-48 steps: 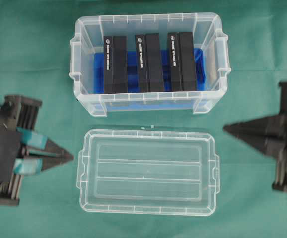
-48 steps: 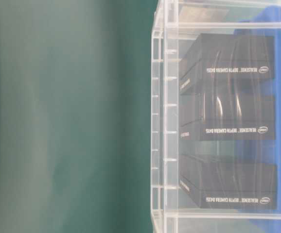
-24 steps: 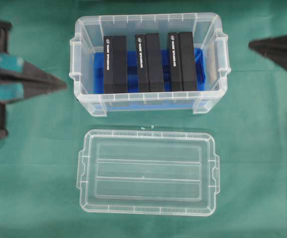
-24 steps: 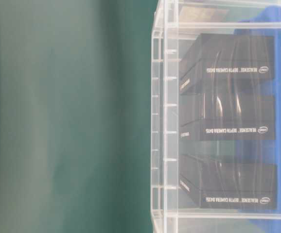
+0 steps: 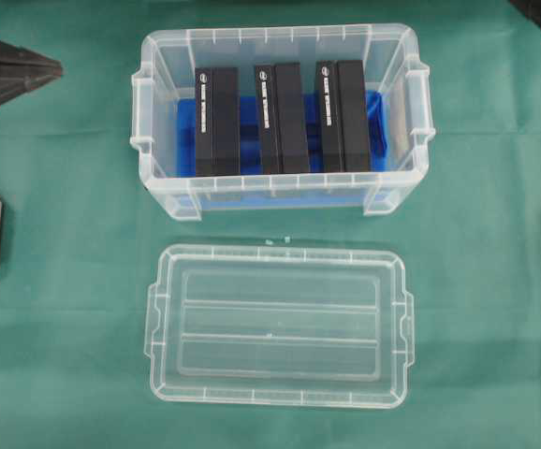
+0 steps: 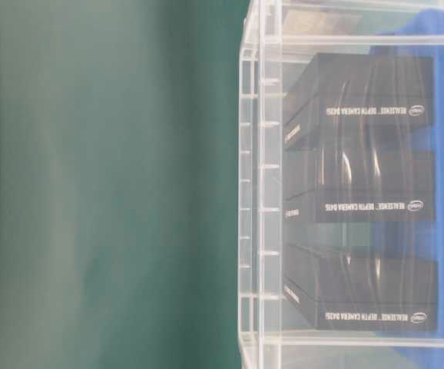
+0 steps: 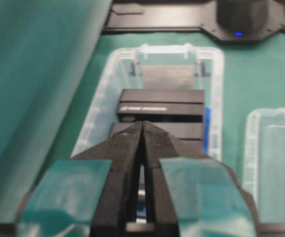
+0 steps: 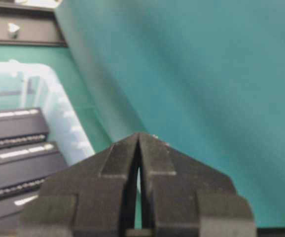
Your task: Clamp the lid of the box with both arms, then lift and open it.
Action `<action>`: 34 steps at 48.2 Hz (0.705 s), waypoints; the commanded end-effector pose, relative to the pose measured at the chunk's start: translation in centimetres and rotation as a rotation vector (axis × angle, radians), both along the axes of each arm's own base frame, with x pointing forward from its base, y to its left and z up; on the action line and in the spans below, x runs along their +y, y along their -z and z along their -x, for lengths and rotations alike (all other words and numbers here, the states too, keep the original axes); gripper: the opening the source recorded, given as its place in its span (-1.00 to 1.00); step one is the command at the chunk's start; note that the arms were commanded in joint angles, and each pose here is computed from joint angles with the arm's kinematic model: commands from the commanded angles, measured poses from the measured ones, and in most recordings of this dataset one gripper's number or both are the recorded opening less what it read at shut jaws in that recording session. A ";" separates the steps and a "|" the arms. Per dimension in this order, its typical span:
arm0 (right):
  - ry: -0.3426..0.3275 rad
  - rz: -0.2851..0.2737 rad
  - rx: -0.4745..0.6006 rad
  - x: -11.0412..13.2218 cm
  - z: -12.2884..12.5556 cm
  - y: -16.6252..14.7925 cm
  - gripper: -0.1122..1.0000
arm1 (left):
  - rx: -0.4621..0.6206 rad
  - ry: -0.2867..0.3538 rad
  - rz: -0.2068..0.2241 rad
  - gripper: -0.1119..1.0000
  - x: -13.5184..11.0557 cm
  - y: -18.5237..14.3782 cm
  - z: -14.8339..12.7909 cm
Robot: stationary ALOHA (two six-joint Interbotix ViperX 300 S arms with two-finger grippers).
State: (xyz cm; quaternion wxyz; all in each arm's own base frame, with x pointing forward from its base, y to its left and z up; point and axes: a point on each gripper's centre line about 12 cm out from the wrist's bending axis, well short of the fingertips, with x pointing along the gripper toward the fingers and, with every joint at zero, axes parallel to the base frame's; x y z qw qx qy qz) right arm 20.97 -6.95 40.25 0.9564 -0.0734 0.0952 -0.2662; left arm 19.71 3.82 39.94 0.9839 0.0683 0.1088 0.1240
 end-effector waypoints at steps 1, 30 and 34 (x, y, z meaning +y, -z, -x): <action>0.005 -0.002 -0.013 -0.5 0.0 0.2 -0.80 | -0.027 -0.016 -0.008 -0.77 0.4 0.2 0.4; 0.002 -0.075 0.010 -2.4 0.2 5.7 -0.80 | -0.040 -0.045 0.005 -0.77 1.2 5.0 1.2; -0.001 -0.079 0.013 -2.4 0.2 6.0 -0.80 | -0.037 -0.041 0.008 -0.77 1.2 5.6 1.2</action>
